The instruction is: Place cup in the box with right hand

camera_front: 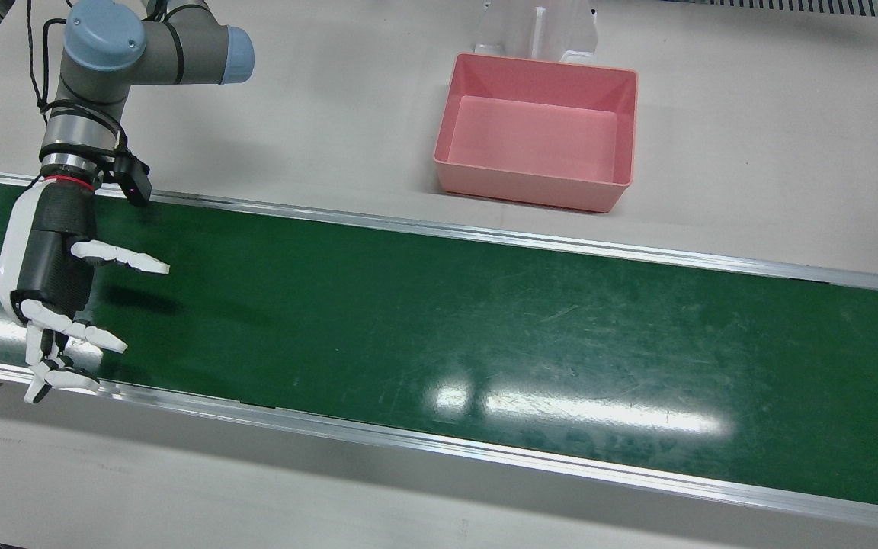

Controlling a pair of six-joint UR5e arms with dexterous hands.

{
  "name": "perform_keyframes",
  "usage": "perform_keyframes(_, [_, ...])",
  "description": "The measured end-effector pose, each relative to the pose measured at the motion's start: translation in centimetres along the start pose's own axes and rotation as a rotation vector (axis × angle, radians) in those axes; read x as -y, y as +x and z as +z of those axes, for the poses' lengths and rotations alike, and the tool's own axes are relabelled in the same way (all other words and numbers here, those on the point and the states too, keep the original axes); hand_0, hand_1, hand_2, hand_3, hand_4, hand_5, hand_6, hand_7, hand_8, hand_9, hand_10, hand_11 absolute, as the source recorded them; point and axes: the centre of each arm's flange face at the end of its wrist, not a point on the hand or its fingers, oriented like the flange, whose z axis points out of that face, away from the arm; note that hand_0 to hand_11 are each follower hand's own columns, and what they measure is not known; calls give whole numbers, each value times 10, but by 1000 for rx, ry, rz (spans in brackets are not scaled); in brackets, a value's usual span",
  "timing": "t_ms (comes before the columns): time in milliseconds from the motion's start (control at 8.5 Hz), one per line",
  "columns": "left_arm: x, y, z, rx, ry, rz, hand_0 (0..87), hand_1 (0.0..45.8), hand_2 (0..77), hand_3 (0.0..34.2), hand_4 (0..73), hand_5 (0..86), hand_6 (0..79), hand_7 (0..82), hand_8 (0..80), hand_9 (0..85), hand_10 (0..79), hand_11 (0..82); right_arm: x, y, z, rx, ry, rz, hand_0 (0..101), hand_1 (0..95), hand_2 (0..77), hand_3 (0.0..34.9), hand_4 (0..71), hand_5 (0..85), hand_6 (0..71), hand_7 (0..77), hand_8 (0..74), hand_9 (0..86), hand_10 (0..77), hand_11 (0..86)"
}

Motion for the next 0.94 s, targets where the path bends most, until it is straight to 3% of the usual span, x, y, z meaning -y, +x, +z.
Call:
perform_keyframes(118, [0, 0, 0, 0, 0, 0, 0, 5, 5, 0, 11, 5, 5, 5, 0, 0, 0, 0, -4, 6, -2, 5, -1, 3, 565, 202, 125, 0, 322, 65, 98, 409, 175, 289, 5, 11])
perform_keyframes(235, [0, 0, 0, 0, 0, 0, 0, 5, 5, 0, 11, 5, 0, 5, 0, 0, 0, 0, -9, 9, -3, 8, -3, 4, 565, 202, 125, 0, 322, 65, 98, 409, 175, 289, 5, 11])
perform_keyframes(353, [0, 0, 0, 0, 0, 0, 0, 5, 5, 0, 11, 5, 5, 5, 0, 0, 0, 0, -13, 9, -5, 10, -2, 3, 574, 153, 65, 0, 344, 71, 98, 409, 175, 289, 5, 11])
perform_keyframes(471, [0, 0, 0, 0, 0, 0, 0, 5, 5, 0, 11, 5, 5, 5, 0, 0, 0, 0, -14, 9, -5, 11, 0, 1, 575, 235, 93, 0, 338, 71, 98, 409, 175, 289, 5, 11])
perform_keyframes(588, [0, 0, 0, 0, 0, 0, 0, 5, 5, 0, 11, 5, 5, 5, 0, 0, 0, 0, -13, 9, -6, 10, 2, -1, 575, 120, 98, 0, 338, 65, 98, 409, 175, 289, 5, 11])
perform_keyframes(706, [0, 0, 0, 1, 0, 0, 0, 5, 5, 0, 11, 5, 5, 5, 0, 0, 0, 0, -13, 10, -6, 9, 4, -3, 573, 164, 11, 0, 360, 71, 98, 409, 175, 289, 5, 11])
perform_keyframes(824, [0, 0, 0, 1, 0, 0, 0, 5, 5, 0, 11, 5, 5, 5, 0, 0, 0, 0, -11, 11, -6, 7, 7, -4, 573, 164, 11, 0, 360, 71, 98, 409, 175, 289, 5, 11])
perform_keyframes(941, [0, 0, 0, 1, 0, 0, 0, 5, 5, 0, 11, 5, 5, 5, 0, 0, 0, 0, -10, 10, -6, 8, 8, -4, 549, 218, 27, 0, 316, 65, 98, 409, 175, 289, 5, 11])
